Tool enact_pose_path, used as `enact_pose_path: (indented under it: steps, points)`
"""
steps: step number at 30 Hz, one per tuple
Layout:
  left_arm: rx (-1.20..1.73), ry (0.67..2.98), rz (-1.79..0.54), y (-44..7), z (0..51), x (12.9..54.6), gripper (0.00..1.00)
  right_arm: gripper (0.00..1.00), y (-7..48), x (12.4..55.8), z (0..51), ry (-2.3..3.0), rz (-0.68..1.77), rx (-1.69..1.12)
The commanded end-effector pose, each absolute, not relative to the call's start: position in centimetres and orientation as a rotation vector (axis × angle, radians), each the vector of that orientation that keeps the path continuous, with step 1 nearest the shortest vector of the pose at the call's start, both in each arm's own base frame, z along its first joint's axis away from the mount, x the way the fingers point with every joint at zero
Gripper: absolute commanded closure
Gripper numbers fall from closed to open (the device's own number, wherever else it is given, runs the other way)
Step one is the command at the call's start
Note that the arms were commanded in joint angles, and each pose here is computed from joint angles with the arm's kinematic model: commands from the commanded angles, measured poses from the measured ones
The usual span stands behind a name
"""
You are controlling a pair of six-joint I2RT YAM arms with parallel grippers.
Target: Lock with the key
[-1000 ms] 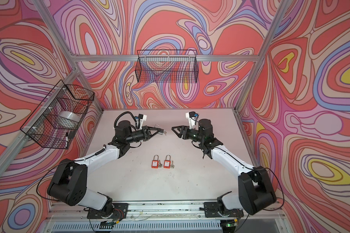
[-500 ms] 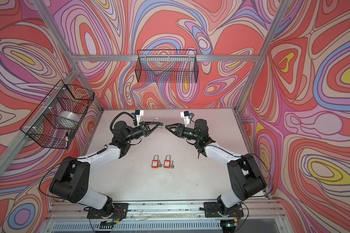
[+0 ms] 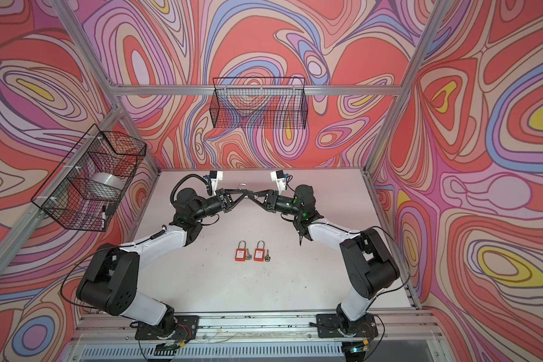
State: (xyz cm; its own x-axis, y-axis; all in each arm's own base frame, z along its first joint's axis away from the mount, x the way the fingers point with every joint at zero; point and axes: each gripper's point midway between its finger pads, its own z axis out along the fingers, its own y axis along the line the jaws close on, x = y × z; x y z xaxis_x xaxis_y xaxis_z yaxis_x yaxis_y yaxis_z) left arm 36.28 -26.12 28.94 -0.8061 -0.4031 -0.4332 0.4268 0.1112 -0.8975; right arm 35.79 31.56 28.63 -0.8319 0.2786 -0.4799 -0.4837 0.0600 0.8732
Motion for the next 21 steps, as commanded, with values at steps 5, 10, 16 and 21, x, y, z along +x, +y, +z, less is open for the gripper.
enact_pose_path:
  steps: [5, 10, 16, 21]
  points:
    - [0.073, 1.737, -1.779, -26.0, 30.0, 35.7, 1.00, 0.73, 31.9, 35.8, 30.4, 1.740, 1.858, -0.249]
    - [0.072, 1.737, -1.778, -26.0, 30.0, 35.7, 1.00, 0.87, 32.0, 35.8, 30.8, 1.719, 1.891, -0.257]
    - [0.065, 1.750, -1.768, -26.0, 29.8, 35.7, 0.83, 1.00, 32.0, 35.7, 31.1, 1.700, 1.910, -0.260]
    - [0.050, 1.764, -1.737, -25.4, 29.6, 35.7, 0.62, 1.00, 31.8, 35.7, 31.3, 1.694, 1.895, -0.255]
